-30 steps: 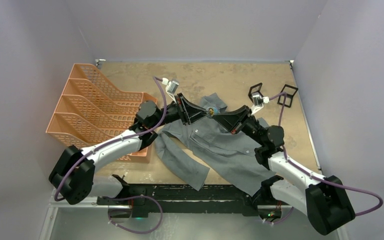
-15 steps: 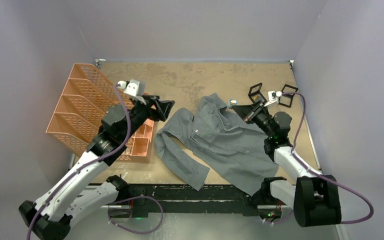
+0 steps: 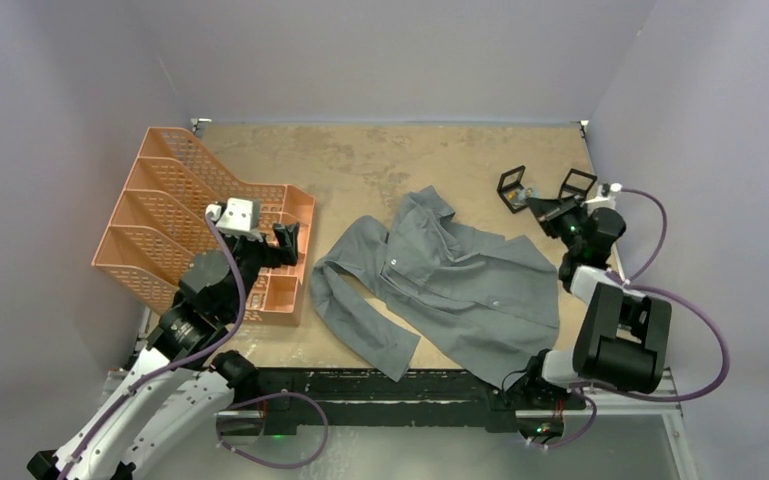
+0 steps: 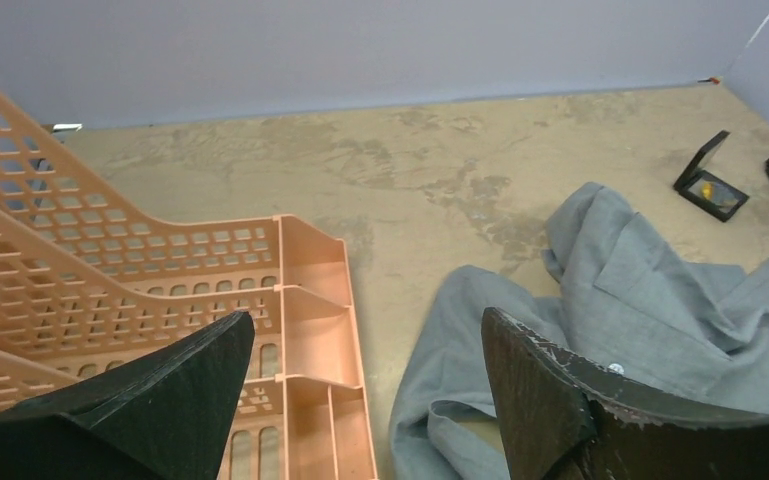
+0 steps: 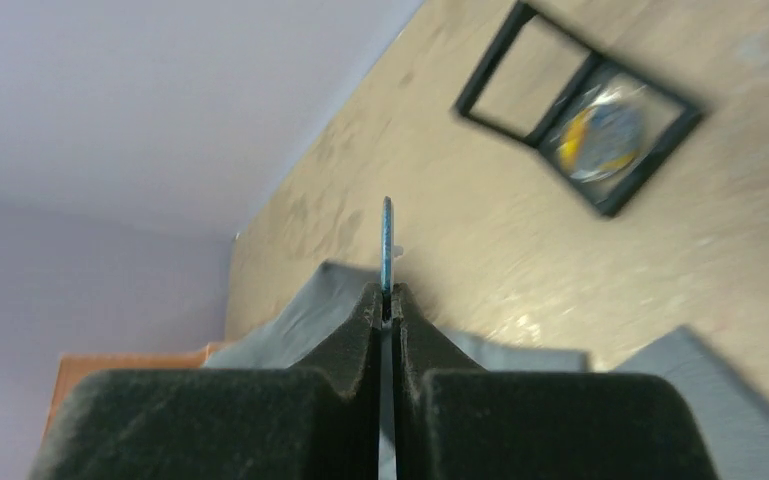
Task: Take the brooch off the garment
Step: Place the brooch in the brooch box.
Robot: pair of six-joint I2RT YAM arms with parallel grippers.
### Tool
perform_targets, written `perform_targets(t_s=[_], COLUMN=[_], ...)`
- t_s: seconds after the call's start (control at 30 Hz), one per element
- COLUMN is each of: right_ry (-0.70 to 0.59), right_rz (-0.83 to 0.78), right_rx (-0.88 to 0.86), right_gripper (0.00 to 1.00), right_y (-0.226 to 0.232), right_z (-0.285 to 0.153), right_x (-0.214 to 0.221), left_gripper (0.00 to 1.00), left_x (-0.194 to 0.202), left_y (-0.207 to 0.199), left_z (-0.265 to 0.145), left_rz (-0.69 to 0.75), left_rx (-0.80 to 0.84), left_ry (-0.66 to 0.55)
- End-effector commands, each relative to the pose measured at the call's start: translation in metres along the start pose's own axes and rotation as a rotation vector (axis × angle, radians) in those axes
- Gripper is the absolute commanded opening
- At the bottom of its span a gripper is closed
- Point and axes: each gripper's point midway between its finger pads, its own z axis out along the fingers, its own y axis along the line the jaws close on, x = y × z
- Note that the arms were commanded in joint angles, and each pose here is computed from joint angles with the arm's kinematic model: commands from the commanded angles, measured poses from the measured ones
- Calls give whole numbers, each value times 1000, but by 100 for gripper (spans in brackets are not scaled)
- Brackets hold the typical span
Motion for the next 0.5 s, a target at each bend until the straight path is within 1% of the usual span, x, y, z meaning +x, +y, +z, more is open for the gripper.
perform_targets(t_s=[0.0,0.13,0.47], right_ry=[-126,-189,-316], right_rz=[-9,13,88], right_rx=[7,90,273], right_gripper=[0,0,0], right_y=[-15,-41,-101], right_z=[3,10,25], right_x=[-53,-75,-118], left_gripper=[82,86,89], left_x=[6,3,1], left_y=[15,22,10], left_z=[-2,-5,-10], left_rz=[24,7,0], left_rx=[-69,-106,-51], left_ry=[5,-12,-34])
